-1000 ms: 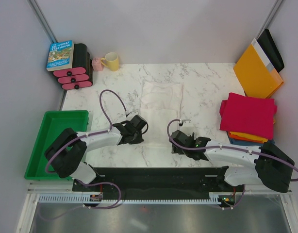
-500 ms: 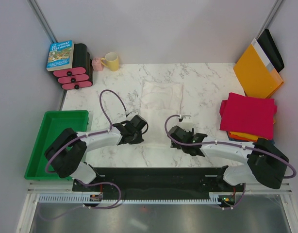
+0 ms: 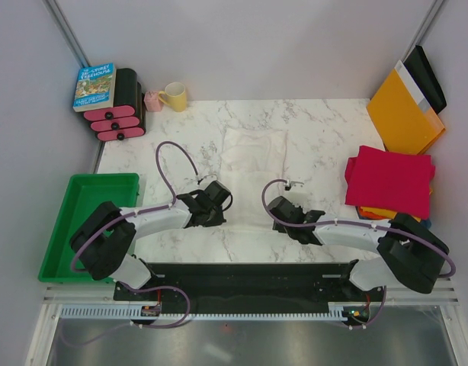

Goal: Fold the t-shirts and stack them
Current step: Grab one side of the 2/3 rectangular tshirt with both arms

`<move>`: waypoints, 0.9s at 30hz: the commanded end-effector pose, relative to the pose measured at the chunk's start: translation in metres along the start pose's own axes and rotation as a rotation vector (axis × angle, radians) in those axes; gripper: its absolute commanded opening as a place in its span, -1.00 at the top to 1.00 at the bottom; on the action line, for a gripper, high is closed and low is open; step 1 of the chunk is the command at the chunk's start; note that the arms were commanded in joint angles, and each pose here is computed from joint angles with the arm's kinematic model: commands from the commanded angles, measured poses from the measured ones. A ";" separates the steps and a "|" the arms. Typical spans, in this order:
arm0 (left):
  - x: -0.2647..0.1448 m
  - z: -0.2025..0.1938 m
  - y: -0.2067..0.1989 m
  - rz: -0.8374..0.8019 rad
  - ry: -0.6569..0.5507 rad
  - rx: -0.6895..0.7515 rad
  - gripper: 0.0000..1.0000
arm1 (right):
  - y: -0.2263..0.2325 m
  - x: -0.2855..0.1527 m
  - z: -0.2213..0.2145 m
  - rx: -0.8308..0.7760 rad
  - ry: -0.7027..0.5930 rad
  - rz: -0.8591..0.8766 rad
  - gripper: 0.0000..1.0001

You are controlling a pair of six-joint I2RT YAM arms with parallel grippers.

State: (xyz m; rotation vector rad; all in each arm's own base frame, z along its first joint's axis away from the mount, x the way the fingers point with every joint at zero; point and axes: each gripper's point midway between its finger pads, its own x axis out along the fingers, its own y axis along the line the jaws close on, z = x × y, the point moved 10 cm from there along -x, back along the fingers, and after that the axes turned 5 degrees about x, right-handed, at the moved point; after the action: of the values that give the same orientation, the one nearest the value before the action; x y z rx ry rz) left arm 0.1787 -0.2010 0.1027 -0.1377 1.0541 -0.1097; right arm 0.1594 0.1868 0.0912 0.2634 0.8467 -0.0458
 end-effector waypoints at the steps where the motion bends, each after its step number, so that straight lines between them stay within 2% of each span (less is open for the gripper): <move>1: -0.003 -0.010 0.010 0.046 0.033 -0.015 0.96 | -0.029 -0.006 -0.035 0.015 0.187 -0.033 0.28; 4: -0.003 -0.012 0.010 0.047 0.030 -0.017 0.96 | -0.035 -0.009 -0.041 0.024 0.206 -0.039 0.38; 7: -0.003 -0.013 0.009 0.050 0.030 -0.020 0.96 | -0.038 -0.009 -0.043 0.027 0.215 -0.048 0.66; 8: -0.002 -0.014 0.009 0.052 0.033 -0.018 0.96 | -0.037 -0.010 -0.043 0.028 0.217 -0.045 0.90; 9: -0.002 -0.014 0.009 0.053 0.032 -0.019 0.96 | -0.037 -0.010 -0.043 0.029 0.218 -0.045 1.00; 12: -0.005 -0.015 0.007 0.045 0.022 -0.014 0.96 | -0.036 -0.012 -0.041 0.029 0.212 -0.037 1.00; 16: -0.015 -0.018 0.005 0.029 -0.003 0.008 0.96 | -0.028 -0.024 -0.030 0.017 0.135 -0.005 1.00; 23: -0.055 -0.046 0.003 -0.037 -0.029 0.045 0.96 | -0.024 -0.059 -0.023 -0.016 0.065 0.034 1.00; 27: -0.080 -0.052 0.007 -0.104 -0.058 0.014 0.96 | -0.023 -0.079 -0.011 -0.006 0.006 0.057 1.00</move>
State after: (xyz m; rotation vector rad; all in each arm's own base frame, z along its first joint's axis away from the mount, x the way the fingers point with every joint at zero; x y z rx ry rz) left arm 0.1088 -0.1986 0.1356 -0.1406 1.0099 -0.2587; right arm 0.0968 0.1700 0.1140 0.2895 0.9198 0.0570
